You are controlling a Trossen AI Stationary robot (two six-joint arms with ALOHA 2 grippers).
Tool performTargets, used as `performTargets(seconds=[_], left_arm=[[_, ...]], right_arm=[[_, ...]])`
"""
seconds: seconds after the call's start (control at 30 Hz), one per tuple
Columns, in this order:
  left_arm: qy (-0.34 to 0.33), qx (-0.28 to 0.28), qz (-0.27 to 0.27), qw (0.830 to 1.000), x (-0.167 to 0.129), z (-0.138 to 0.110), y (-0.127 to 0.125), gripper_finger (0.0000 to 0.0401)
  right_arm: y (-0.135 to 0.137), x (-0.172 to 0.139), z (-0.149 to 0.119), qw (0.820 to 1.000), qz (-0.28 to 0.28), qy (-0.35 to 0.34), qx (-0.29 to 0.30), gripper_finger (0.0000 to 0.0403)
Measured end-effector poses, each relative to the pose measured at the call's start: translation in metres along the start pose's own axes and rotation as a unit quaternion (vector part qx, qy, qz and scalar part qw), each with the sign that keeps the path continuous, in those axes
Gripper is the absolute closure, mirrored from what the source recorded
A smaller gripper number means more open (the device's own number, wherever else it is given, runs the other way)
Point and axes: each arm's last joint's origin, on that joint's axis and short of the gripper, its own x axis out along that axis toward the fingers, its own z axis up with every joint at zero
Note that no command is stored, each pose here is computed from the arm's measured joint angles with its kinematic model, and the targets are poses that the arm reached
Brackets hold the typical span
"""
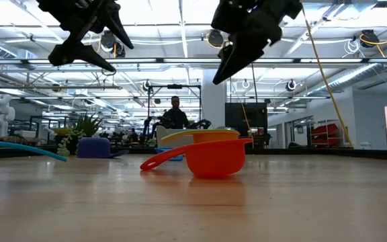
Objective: Nest measuring cups in basket
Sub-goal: Stack the purple measuring cup into the green measuring cup
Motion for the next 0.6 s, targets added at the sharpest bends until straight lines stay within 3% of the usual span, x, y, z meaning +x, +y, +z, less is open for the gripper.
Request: performTargets(seconds=[0.17, 0.4, 0.6], left_arm=[[0.002, 0.011, -0.018, 1.000, 0.000, 0.001, -0.003, 0.0126], [0.087, 0.010, -0.053, 0.995, -0.003, -0.010, -0.007, 0.0126], [0.127, 0.020, -0.069, 0.989, -0.010, -0.026, -0.012, 0.0126]], right_arm=[[0.001, -0.003, 0.000, 0.995, 0.000, 0.001, 0.096, 0.0203], [0.001, -0.011, -0.005, 0.980, -0.039, 0.025, 0.195, 0.0202], [0.005, -0.029, -0.015, 0.979, -0.050, 0.068, 0.184, 0.0202]])
